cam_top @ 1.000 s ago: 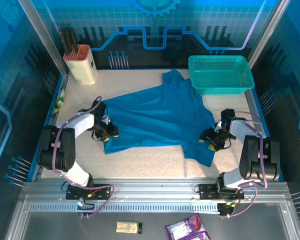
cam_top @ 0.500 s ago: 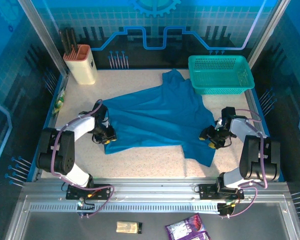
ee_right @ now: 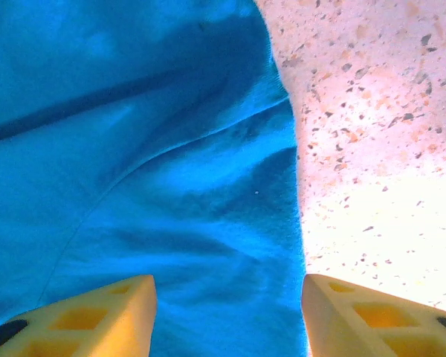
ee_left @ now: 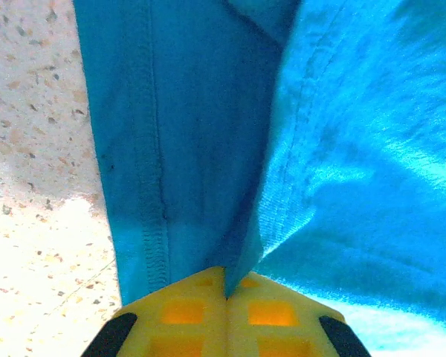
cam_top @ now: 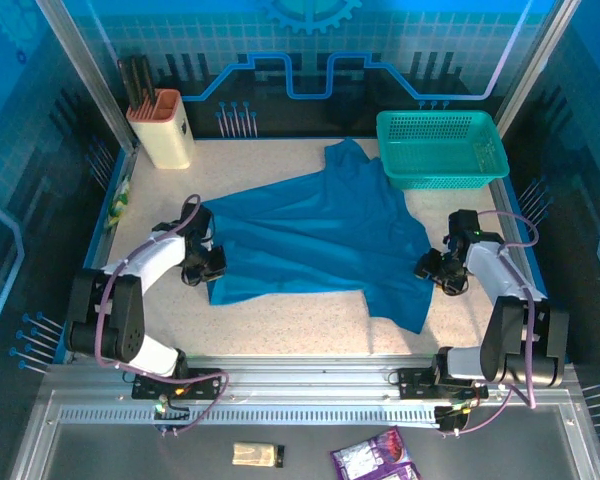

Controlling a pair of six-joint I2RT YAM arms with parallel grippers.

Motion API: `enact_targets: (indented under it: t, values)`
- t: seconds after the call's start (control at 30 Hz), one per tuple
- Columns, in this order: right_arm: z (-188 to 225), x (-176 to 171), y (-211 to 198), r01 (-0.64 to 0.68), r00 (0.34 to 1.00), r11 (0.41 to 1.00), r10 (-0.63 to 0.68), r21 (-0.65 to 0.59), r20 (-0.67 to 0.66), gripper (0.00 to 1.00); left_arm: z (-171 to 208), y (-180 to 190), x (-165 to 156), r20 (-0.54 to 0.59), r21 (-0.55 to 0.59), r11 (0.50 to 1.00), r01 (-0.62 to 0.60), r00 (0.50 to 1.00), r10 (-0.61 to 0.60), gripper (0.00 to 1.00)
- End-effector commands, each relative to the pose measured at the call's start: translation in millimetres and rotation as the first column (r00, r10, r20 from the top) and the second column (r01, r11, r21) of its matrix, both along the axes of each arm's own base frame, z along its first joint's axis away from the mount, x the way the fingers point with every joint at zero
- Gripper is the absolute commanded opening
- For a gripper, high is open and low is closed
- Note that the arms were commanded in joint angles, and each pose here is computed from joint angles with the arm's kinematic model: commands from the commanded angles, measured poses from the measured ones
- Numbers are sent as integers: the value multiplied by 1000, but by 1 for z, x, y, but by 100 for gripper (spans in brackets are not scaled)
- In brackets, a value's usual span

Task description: Fold the inside-out t-shirt

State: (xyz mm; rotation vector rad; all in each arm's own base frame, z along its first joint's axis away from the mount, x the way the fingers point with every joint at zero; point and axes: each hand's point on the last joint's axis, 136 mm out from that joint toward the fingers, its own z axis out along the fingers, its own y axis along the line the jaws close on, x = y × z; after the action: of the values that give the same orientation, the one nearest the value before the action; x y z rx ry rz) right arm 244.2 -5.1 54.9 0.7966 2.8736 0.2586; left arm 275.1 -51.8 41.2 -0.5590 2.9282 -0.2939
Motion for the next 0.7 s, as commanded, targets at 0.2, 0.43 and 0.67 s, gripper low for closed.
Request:
enact_targets:
  t: [0.2,0.43,0.67]
  values:
    - [-33,-26,-1,89,991,996,-91,-21,-93,52,18,2,8,37,15,999,-31,999,31,0]
    - [-48,-34,9,139,984,990,-134,37,-115,48,18,1,6,31,11,999,-30,999,30,0]
    - [-41,-23,17,139,989,986,-133,95,-65,7,30,3,10,63,11,999,-38,997,37,0]
